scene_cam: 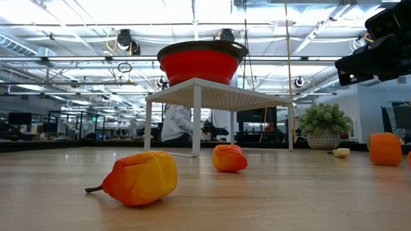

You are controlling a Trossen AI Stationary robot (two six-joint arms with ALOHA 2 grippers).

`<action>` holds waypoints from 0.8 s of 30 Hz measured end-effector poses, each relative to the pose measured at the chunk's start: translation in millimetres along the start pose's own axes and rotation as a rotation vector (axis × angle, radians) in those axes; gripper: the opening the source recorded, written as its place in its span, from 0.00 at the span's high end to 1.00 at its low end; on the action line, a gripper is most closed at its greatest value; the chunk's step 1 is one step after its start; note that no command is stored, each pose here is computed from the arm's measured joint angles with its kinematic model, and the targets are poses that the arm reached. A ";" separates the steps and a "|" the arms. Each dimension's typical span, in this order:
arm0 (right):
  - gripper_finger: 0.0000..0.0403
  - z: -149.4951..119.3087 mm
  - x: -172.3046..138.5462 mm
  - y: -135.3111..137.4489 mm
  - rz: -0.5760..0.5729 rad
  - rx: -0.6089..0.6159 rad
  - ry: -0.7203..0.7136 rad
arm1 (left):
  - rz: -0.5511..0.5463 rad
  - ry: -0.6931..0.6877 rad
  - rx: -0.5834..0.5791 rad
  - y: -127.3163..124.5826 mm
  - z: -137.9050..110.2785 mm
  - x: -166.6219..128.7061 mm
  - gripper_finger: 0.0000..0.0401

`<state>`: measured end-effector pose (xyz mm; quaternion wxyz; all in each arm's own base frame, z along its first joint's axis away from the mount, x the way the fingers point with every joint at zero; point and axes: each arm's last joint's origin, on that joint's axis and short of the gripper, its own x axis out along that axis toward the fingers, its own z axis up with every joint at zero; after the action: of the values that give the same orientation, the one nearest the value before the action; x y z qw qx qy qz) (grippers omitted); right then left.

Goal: Pick & Place Fruit
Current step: Put the peach into the red strainer bowl on the shelf

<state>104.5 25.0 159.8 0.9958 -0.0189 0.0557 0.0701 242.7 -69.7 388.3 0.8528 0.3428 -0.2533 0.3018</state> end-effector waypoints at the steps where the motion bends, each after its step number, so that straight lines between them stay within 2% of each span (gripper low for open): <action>1: 1.00 0.0 0.0 0.0 0.000 0.000 0.000 | -0.004 0.011 -0.041 -0.4 -1.6 0.7 0.72; 4: 1.00 0.0 0.0 0.0 0.000 0.000 0.000 | 0.000 0.109 -0.136 -2.6 -10.6 3.5 0.72; 12: 1.00 0.0 0.0 0.0 0.000 0.000 0.000 | 0.020 0.308 -0.261 -5.4 -37.7 14.3 0.72; 24: 1.00 0.0 0.0 0.0 0.000 0.000 0.000 | -0.048 0.689 -0.333 10.0 -55.6 50.8 0.72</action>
<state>104.5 25.0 159.8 0.9958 -0.0190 0.0557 0.0701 283.4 -5.5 389.7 0.9387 0.0839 0.0109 0.3342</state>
